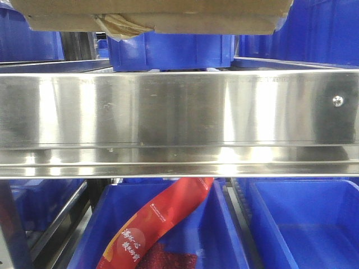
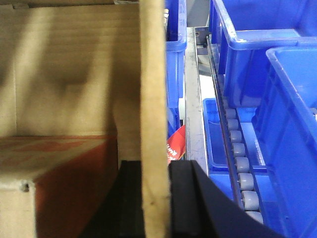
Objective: Stack two boxes on right shelf middle
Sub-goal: 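Lower the held boxes onto the middle shelf with both grippers, then open both grippers and withdraw them from the boxes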
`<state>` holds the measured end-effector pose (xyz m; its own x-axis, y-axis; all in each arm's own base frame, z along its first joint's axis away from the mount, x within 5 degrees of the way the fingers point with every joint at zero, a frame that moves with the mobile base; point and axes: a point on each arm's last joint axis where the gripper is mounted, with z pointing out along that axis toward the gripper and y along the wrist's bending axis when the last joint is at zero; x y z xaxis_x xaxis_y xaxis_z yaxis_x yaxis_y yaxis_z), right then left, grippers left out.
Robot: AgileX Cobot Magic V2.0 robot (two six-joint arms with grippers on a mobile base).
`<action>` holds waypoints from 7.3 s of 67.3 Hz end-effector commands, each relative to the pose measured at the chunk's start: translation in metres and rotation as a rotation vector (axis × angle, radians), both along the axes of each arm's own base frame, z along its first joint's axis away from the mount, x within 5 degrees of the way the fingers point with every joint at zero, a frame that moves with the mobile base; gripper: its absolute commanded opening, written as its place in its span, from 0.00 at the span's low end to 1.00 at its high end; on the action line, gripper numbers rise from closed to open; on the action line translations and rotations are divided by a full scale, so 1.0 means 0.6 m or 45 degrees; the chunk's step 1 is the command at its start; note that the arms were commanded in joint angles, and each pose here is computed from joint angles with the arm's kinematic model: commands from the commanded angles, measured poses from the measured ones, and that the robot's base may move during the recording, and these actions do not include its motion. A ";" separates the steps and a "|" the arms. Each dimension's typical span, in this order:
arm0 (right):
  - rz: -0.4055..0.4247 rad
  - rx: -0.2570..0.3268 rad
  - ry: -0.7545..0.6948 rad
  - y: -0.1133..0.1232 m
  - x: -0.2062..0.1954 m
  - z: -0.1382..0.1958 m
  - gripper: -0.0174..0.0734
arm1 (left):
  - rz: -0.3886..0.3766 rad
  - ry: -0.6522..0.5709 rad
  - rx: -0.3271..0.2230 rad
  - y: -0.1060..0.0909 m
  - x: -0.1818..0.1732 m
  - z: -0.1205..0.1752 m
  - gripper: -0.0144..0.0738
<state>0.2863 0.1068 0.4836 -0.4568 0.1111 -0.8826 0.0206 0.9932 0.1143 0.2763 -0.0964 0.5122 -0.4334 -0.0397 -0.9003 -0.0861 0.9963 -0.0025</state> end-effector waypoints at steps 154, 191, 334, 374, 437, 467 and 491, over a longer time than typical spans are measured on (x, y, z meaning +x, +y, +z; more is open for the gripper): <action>0.286 -0.158 -0.004 -0.014 -0.071 -0.032 0.01 | -0.439 0.035 -0.072 -0.016 -0.069 -0.076 0.04; 0.244 0.038 -0.356 -0.109 -0.238 -0.154 0.01 | -0.345 -0.397 -0.287 0.104 -0.255 -0.223 0.04; -0.099 -0.221 -0.765 -0.185 -0.385 -0.444 0.01 | -0.324 -0.534 -0.305 0.131 -0.326 -0.221 0.04; -0.099 -0.221 -0.765 -0.185 -0.385 -0.444 0.01 | -0.324 -0.534 -0.305 0.131 -0.326 -0.221 0.04; -0.099 -0.221 -0.765 -0.185 -0.385 -0.444 0.01 | -0.096 -0.673 -0.064 0.160 -0.367 -0.500 0.04; -0.099 -0.221 -0.765 -0.185 -0.385 -0.444 0.01 | -0.162 -0.671 -0.076 0.155 -0.367 -0.500 0.04; -0.099 -0.221 -0.765 -0.185 -0.385 -0.444 0.01 | -0.162 -0.671 -0.076 0.155 -0.367 -0.500 0.04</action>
